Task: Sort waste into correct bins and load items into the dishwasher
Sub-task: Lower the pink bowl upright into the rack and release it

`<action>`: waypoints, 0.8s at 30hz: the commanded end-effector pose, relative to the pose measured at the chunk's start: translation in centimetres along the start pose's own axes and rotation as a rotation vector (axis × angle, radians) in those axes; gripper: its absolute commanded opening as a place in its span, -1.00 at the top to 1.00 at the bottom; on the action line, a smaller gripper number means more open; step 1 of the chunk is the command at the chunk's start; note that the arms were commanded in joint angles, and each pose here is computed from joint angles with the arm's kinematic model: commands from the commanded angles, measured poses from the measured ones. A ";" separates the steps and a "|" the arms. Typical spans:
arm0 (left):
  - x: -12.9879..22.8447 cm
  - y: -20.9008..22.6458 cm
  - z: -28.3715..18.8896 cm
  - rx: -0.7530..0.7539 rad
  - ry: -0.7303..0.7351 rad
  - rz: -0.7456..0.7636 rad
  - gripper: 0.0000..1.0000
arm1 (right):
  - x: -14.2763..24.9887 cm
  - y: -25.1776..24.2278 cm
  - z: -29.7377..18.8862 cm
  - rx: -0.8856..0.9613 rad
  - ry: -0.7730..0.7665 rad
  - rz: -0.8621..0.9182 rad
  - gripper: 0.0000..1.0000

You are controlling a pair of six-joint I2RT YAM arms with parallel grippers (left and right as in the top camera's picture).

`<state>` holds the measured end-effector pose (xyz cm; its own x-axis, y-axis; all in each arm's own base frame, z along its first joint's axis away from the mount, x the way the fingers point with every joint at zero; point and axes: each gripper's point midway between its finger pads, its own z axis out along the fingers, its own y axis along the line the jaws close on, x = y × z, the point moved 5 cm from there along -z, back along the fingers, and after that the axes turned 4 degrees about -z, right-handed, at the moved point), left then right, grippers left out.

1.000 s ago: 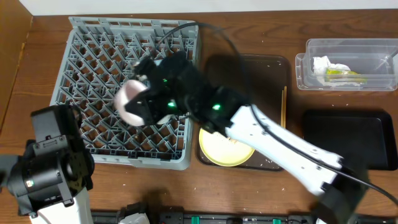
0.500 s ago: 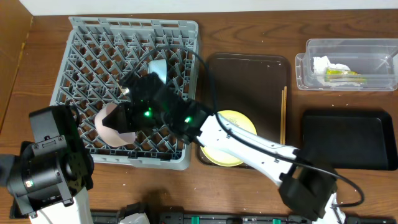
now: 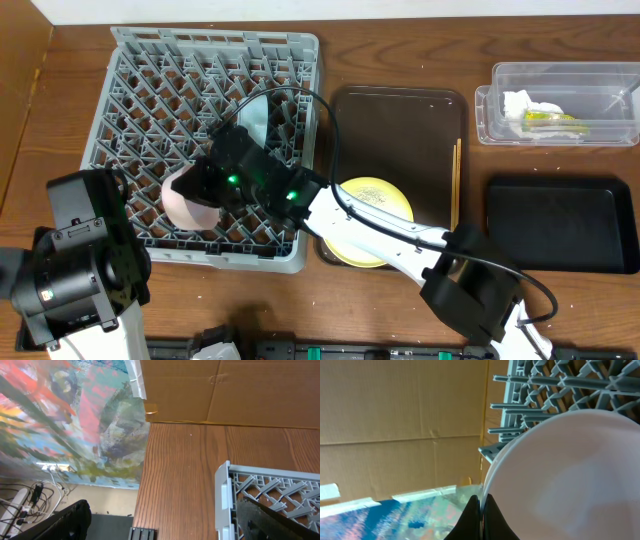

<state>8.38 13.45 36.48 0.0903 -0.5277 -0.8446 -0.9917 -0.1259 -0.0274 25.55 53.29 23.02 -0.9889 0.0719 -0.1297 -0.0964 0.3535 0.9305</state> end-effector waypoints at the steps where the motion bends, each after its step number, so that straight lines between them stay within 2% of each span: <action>1: 0.2 1.1 0.0 -0.043 0.006 0.055 -0.87 | -1.2 -1.2 -0.1 0.036 -0.032 0.078 0.98; 7: 0.4 0.9 0.0 -0.033 0.021 0.049 -0.87 | -2.5 -2.1 -0.4 0.050 -0.052 0.119 0.98; 11: 0.4 0.9 0.0 -0.033 0.022 0.048 -0.87 | -2.7 0.7 -0.2 -0.108 -0.036 0.038 0.98; 15: 0.5 0.8 0.0 -0.028 0.032 0.046 -0.88 | -1.8 2.0 0.2 -0.164 -0.045 -0.012 0.98; 24: 1.0 0.6 0.0 -0.014 0.074 0.046 -0.87 | -1.3 -2.2 3.3 -0.129 -0.016 0.066 0.98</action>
<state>8.66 13.15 36.00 0.0946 -0.5678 -0.8177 -0.9931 -0.1109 -0.0378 27.28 54.59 23.45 -0.9854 0.1142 -0.1263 -0.1010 0.2055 0.9734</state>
